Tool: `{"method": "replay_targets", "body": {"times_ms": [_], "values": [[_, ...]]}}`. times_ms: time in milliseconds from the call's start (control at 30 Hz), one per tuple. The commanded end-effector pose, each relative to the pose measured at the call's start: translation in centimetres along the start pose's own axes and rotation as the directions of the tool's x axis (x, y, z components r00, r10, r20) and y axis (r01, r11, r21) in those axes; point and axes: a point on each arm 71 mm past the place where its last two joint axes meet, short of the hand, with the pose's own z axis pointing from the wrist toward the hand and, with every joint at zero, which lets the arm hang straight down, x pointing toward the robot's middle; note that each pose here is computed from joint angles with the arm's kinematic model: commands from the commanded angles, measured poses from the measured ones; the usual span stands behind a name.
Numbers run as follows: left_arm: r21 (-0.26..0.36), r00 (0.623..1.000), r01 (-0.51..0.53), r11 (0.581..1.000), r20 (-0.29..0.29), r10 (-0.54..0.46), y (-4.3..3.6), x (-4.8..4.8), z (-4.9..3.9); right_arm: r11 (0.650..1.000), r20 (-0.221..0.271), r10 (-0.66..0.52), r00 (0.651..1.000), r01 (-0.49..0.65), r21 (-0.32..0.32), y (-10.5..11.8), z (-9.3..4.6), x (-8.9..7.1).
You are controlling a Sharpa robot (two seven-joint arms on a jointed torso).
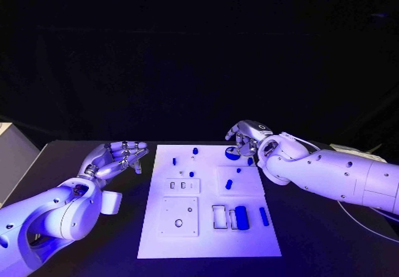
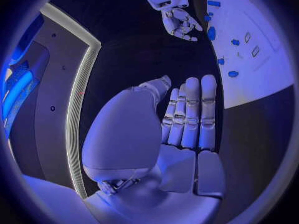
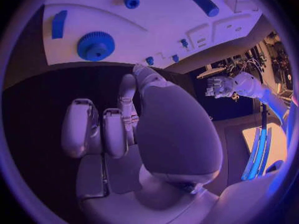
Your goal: Assemble the parts on the task board
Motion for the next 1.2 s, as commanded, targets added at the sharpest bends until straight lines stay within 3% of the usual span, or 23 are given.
{"method": "replay_targets", "body": {"times_ms": [33, 233, 567, 1200], "values": [[0.009, 1.000, 0.016, 1.000, -0.018, -0.016, 0.02, 0.23, 0.02, 0.998, -0.085, 0.045, 0.995, -0.041, 0.040, -0.8, 0.1, 0.4], [0.005, 1.000, 0.020, 1.000, -0.024, -0.020, 0.16, 0.36, -0.03, 0.991, -0.137, 0.051, 0.989, -0.033, 0.129, -2.4, 0.3, 0.7], [0.002, 0.999, 0.022, 1.000, -0.026, -0.021, 0.23, 0.43, -0.05, 0.979, -0.164, 0.038, 0.986, -0.004, 0.204, -2.8, 1.1, 1.2], [0.003, 0.999, 0.021, 1.000, -0.029, -0.021, 0.22, 0.54, -0.06, 0.975, -0.199, 0.026, 0.980, 0.019, 0.223, -2.6, 1.9, 2.0]]}}
